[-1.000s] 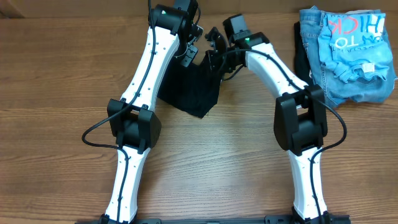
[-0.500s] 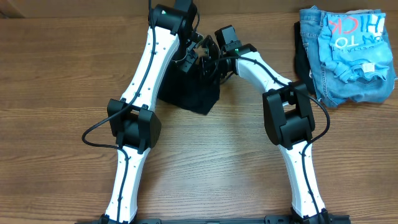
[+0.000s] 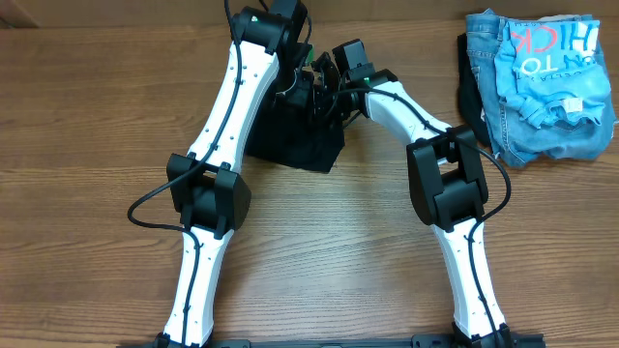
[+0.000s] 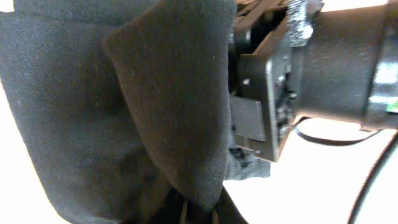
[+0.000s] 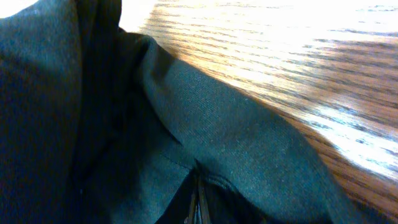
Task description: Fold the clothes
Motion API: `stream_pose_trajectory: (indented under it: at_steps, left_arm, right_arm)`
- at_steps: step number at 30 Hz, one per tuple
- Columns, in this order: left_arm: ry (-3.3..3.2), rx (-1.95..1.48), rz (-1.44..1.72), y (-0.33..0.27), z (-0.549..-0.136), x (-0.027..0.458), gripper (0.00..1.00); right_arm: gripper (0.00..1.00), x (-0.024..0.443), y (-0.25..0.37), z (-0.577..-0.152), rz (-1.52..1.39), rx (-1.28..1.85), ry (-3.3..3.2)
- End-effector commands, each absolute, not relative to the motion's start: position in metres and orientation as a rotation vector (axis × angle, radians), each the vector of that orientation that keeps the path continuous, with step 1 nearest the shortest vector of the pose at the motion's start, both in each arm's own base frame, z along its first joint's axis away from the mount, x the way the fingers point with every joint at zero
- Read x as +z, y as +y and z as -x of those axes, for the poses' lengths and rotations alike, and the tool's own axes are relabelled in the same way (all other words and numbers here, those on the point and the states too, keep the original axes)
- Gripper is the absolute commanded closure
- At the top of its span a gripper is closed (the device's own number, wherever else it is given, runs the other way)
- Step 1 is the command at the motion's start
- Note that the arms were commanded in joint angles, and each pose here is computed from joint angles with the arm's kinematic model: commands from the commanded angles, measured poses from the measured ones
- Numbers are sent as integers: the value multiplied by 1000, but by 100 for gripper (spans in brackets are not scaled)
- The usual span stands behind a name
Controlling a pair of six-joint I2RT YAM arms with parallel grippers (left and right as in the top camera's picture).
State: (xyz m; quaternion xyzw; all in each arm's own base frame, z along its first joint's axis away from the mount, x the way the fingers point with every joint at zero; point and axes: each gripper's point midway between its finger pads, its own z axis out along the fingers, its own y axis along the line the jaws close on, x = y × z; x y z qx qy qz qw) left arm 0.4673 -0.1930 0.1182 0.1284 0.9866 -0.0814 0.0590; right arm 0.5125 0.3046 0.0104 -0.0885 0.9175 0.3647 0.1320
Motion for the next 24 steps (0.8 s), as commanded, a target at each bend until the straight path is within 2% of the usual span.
stream_pose_trajectory:
  at_steps: [1,8,15,17,19,20,21,24]
  left_arm:
    - [2997,-448,-349,-215,-460,125,91]
    - [3018,-446,-319,-220,-464,93,88]
    - [2974,-440,-314,-220,-476,92,88]
    - [2955,-445,-317,-222,-480,93,86]
    - [2937,-471,-325,-227,-482,95,77]
    - [2932,-494,-329,-230,-482,96,66]
    - [2922,-557,-338,-237,-482,98,51]
    - [2838,-792,-466,-263,-479,112,37]
  right_arm:
    - [96,-19,304,-508,237,1005,2718]
    - [96,-7,306,-515,239,1011,2687]
    - [96,94,273,-545,188,992,2554]
    - [96,103,254,-547,144,981,2564]
    - [96,91,233,-541,69,937,2646]
    - [96,85,223,-540,44,884,2675]
    - [96,80,213,-538,21,835,2706]
    - [96,84,202,-535,102,808,2703]
